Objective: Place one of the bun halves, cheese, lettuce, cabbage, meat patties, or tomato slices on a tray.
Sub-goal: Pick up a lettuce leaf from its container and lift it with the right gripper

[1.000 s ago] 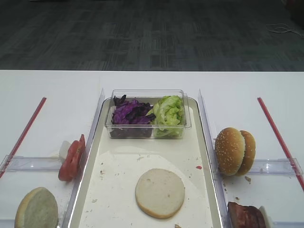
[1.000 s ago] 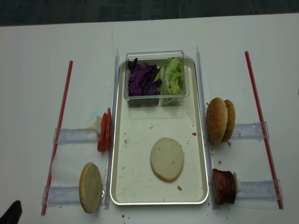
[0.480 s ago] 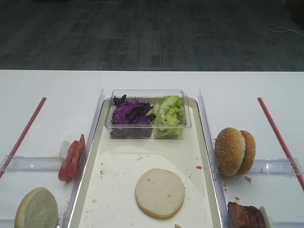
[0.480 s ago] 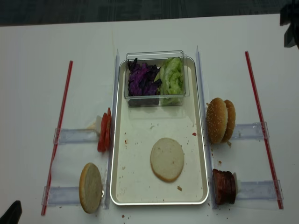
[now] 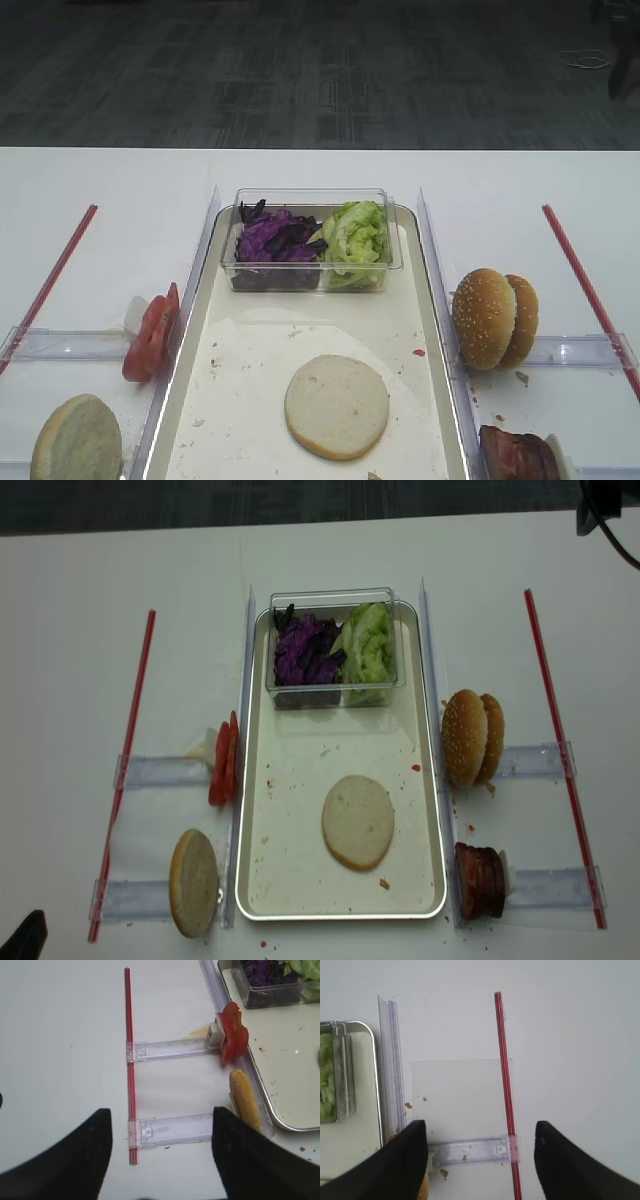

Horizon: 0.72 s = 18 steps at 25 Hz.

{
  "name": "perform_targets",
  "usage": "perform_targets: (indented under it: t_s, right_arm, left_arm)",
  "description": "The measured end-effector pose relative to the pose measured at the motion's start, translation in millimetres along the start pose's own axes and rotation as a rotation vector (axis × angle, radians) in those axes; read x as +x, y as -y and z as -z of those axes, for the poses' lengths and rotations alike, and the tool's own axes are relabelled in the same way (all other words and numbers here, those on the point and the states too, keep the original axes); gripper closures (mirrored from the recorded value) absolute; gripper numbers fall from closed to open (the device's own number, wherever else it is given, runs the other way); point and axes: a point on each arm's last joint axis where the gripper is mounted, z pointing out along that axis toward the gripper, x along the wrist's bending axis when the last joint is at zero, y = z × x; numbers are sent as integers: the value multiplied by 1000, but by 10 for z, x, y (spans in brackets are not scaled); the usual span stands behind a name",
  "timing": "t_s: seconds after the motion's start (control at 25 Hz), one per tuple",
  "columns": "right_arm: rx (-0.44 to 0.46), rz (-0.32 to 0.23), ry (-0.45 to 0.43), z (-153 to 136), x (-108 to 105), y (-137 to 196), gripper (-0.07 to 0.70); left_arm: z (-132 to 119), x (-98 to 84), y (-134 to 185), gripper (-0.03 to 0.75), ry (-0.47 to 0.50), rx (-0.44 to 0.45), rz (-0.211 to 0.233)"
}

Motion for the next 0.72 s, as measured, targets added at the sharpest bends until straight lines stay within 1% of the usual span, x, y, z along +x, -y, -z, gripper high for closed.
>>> perform_targets:
  t_s: [0.28,0.48,0.72]
  right_arm:
    - [-2,6,0,-174,29,-198,163]
    - [-48,103,-5,-210,38,-256,163]
    - [-58,120,-5,-209,39,-264,163]
  left_arm:
    - [0,0,0,303,0,0,0]
    - [0,0,0,303,0,0,0]
    - [0,0,0,303,0,0,0]
